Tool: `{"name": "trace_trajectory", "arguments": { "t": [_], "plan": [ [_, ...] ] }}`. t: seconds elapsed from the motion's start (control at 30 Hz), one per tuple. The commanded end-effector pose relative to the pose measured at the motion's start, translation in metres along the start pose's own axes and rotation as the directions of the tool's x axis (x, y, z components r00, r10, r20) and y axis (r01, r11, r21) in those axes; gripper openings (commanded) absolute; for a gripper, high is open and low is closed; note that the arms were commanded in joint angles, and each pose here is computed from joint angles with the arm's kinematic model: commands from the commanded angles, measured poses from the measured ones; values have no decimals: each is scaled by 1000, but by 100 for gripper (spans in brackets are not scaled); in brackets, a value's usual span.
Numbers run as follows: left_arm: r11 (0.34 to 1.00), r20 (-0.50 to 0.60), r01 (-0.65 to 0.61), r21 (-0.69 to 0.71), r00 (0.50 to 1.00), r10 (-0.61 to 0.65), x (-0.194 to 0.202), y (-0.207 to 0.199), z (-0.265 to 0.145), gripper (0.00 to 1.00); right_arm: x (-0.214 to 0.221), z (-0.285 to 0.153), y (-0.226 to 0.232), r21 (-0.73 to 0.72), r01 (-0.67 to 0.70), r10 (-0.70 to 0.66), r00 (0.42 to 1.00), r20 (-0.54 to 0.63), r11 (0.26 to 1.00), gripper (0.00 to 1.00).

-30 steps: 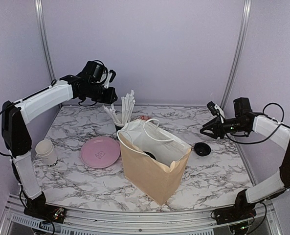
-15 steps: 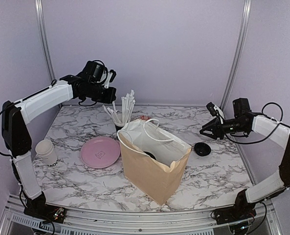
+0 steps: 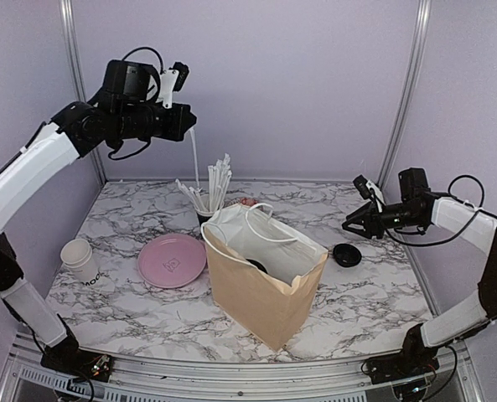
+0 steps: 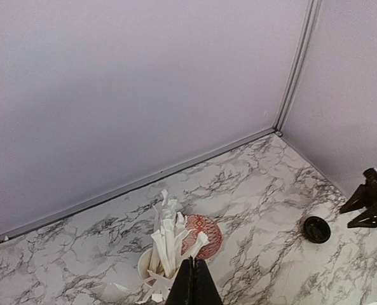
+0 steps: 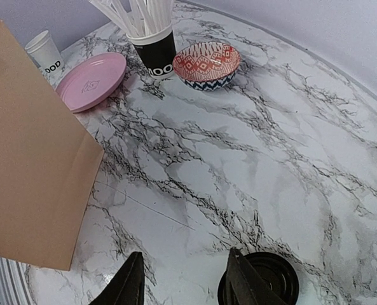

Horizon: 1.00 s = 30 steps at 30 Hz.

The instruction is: Pack the takeout coffee

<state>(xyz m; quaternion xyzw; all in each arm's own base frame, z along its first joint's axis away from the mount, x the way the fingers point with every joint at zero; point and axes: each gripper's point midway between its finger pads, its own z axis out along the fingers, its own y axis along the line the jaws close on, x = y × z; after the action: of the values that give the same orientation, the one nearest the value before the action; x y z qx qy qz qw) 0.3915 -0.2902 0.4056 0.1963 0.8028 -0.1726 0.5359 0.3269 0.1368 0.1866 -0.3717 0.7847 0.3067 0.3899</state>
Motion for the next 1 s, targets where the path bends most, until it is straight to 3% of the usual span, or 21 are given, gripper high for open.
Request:
{"name": "trace_trajectory", "arguments": {
  "t": [0.0, 0.17, 0.43, 0.7, 0.97],
  "plan": [
    [998, 161, -31, 57, 987, 22, -48, -24, -89, 0, 2, 2, -4, -4, -6, 6, 1000, -11, 1000, 42],
    [966, 207, -25, 255, 978, -30, -55, -69, -138, 0, 3, 3, -5, -7, -9, 9, 1000, -16, 1000, 42],
    [839, 128, 6, 544, 988, -89, -40, -137, -176, 0, 5, 3, -6, 1, -5, 5, 1000, -23, 1000, 41],
    [777, 75, 10, 630, 995, -73, -26, -172, -182, 0, 3, 1, -4, 5, 6, -6, 1000, -20, 1000, 41],
    [778, -43, 47, 626, 999, -25, 13, -193, -146, 0, 4, 0, -2, 5, 10, -10, 1000, -20, 1000, 41]
  ]
}}
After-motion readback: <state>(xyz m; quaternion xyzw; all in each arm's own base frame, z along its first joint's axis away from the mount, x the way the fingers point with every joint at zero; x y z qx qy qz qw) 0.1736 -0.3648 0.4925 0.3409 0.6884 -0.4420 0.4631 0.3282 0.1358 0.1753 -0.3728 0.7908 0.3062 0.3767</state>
